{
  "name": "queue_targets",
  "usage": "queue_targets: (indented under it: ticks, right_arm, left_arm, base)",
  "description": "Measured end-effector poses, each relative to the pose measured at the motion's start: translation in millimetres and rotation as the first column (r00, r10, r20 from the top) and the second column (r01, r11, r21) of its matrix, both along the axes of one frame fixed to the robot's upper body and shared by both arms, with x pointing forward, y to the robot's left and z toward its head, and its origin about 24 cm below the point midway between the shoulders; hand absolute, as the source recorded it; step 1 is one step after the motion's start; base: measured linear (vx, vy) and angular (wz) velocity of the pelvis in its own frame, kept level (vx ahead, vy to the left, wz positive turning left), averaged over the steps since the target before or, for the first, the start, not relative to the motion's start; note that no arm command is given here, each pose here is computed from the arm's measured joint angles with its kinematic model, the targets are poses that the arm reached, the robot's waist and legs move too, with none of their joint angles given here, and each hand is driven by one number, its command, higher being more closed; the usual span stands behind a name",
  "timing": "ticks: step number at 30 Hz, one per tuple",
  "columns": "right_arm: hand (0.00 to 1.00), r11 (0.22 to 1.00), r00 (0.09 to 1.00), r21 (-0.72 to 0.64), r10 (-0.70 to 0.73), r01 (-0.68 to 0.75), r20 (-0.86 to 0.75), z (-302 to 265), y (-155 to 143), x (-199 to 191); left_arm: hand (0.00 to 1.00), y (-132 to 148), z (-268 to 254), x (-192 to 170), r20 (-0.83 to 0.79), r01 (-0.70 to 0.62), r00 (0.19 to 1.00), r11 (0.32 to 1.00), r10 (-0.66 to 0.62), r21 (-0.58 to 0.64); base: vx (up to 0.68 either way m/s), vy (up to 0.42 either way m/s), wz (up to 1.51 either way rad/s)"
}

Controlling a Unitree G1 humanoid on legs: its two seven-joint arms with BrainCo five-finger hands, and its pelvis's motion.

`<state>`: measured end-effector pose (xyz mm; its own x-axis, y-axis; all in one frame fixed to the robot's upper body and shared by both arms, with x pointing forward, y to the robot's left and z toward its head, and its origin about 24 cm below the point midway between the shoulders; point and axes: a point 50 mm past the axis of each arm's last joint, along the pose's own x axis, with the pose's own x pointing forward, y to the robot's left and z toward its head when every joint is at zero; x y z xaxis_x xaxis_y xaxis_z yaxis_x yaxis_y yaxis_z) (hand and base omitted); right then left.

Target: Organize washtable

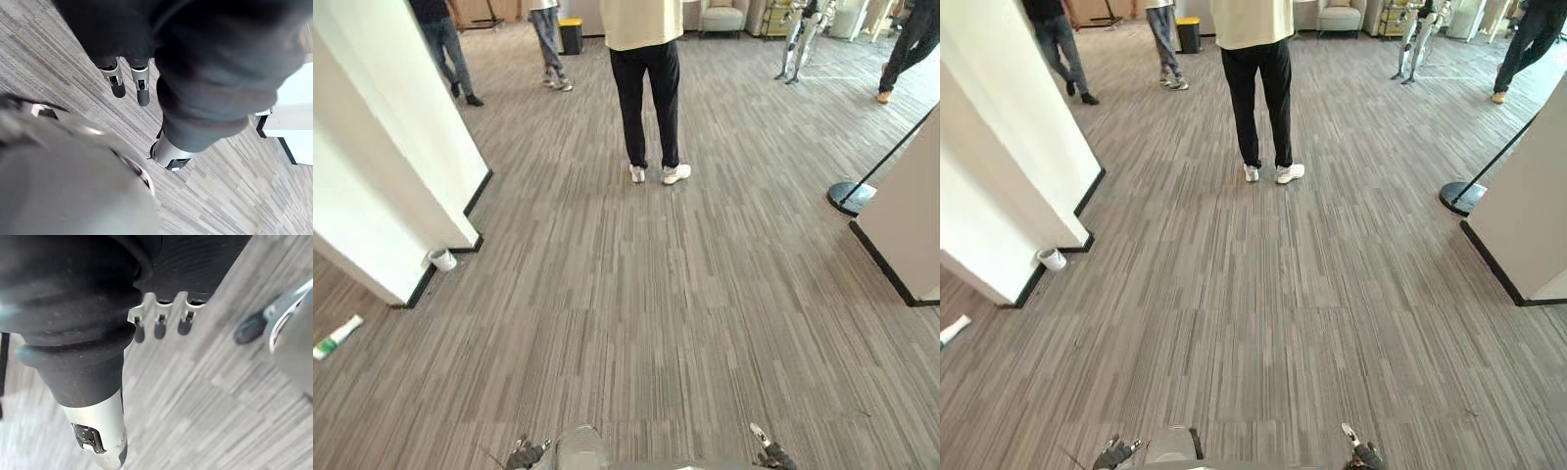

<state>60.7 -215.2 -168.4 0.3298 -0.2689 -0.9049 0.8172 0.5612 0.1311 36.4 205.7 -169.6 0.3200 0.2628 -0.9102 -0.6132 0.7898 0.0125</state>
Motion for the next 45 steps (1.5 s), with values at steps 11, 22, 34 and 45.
queue_targets:
  ticks: [11, 22, 34, 45]
  right_arm:
    - [0.00, 0.998, 0.993, 0.034, 0.056, -0.052, -0.106, -6.5, 15.3, -37.6]
    - [0.00, 0.988, 0.981, 0.035, 0.156, -0.153, -0.114, -7.0, 20.6, -36.3]
    - [0.00, 0.993, 0.992, -0.003, 0.116, -0.117, -0.049, -2.7, 15.2, -22.4]
    - [0.00, 1.000, 0.999, -0.015, 0.020, -0.020, -0.026, -1.2, 9.7, -23.8]
  left_arm:
    - [0.00, 10.8, 3.7, 20.3, 0.019, 0.137, 0.990, 0.990, -0.138, 0.042]
    - [0.00, 11.2, 0.8, -9.6, -0.014, 0.010, 1.000, 1.000, -0.010, 0.014]
    - [0.00, 9.2, 2.4, 5.8, 0.017, 0.068, 0.997, 0.997, -0.069, 0.028]
    - [0.00, 5.5, 6.0, 41.3, 0.053, 0.176, 0.982, 0.983, -0.179, 0.058]
  base:
    - [0.39, 0.185, 0.46]
    - [0.14, -0.049, 0.10]
    - [0.05, 0.054, 0.08]
    - [0.44, 0.088, -0.07]
